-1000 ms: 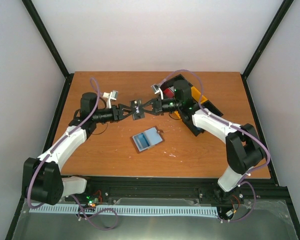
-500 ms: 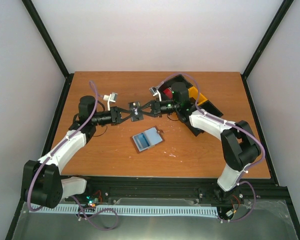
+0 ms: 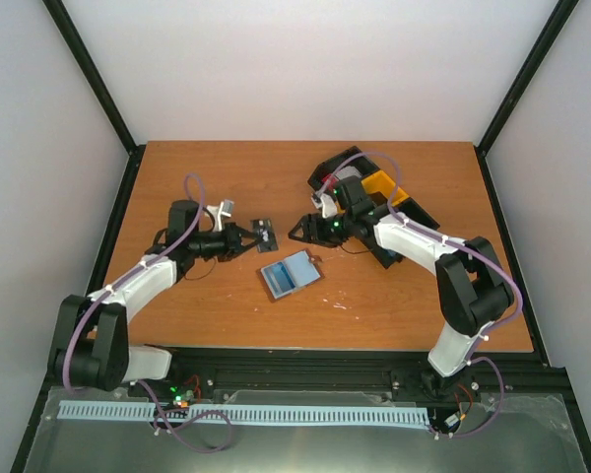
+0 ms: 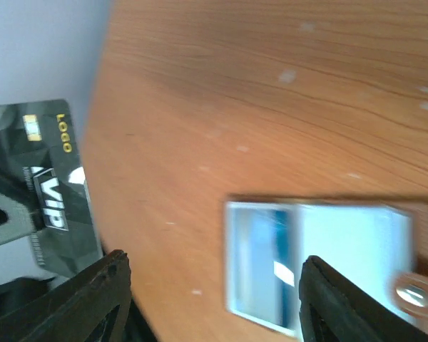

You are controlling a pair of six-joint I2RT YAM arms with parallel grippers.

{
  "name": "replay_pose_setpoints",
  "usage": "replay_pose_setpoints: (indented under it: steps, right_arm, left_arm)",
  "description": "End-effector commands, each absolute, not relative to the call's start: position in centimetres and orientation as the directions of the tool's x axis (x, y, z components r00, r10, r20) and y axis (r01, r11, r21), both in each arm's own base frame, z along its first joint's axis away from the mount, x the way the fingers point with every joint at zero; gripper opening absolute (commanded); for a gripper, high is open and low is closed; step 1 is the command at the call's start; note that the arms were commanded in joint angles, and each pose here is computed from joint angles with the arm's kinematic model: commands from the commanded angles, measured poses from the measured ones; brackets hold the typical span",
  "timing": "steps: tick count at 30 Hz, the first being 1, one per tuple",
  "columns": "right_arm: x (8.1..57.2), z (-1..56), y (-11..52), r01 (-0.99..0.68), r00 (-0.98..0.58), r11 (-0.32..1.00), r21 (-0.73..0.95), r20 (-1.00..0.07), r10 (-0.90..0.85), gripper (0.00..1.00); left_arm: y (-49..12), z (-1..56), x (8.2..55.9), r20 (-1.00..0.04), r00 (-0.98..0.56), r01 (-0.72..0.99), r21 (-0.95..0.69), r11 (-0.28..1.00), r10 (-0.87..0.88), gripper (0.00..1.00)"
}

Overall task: Put the credit cards into the card holder
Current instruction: Pick up the credit card from the storage box, then insert the credit card into the card holder.

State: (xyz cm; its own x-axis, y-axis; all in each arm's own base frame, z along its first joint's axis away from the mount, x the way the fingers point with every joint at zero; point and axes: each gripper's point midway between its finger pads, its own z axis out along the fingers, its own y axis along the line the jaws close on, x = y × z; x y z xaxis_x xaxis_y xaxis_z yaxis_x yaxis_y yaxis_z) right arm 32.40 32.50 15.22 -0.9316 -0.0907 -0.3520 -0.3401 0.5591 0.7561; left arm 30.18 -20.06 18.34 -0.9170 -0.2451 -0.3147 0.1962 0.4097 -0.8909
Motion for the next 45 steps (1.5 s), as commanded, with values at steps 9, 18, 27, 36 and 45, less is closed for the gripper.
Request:
replay_pose_setpoints:
  steps: [9,18,27,36,45]
  right_arm:
    - [29.9,3.3,26.9,-0.19,-0.972,0.838,0.512,-0.215,-0.089,0.57]
    - [27.8,1.2,27.0,-0.149,-0.987,0.822,0.55,-0.128,-0.093,0.48]
    - [26.1,0.5,27.1,-0.046,-0.999,0.799,0.6,-0.046,-0.024,0.38]
    - [25.6,0.4,27.3,-0.041,-0.999,0.793,0.608,-0.029,-0.03,0.38]
    - [25.6,0.1,27.3,-0.034,-0.999,0.79,0.612,-0.018,-0.03,0.38]
  left_arm:
    - [-21.6,8.0,27.1,-0.023,-0.955,-0.13,-0.863,0.488,-0.294,0.01]
    - [-22.9,5.8,27.0,0.075,-0.942,-0.243,-0.825,0.51,-0.327,0.01]
    - [-22.7,4.6,28.0,0.035,-0.928,-0.236,-0.826,0.512,-0.372,0.01]
    - [-23.2,4.5,27.5,-0.046,-0.947,-0.12,-0.867,0.484,-0.319,0.01]
    - [-23.8,5.5,25.7,-0.091,-0.958,-0.031,-0.91,0.414,-0.273,0.01]
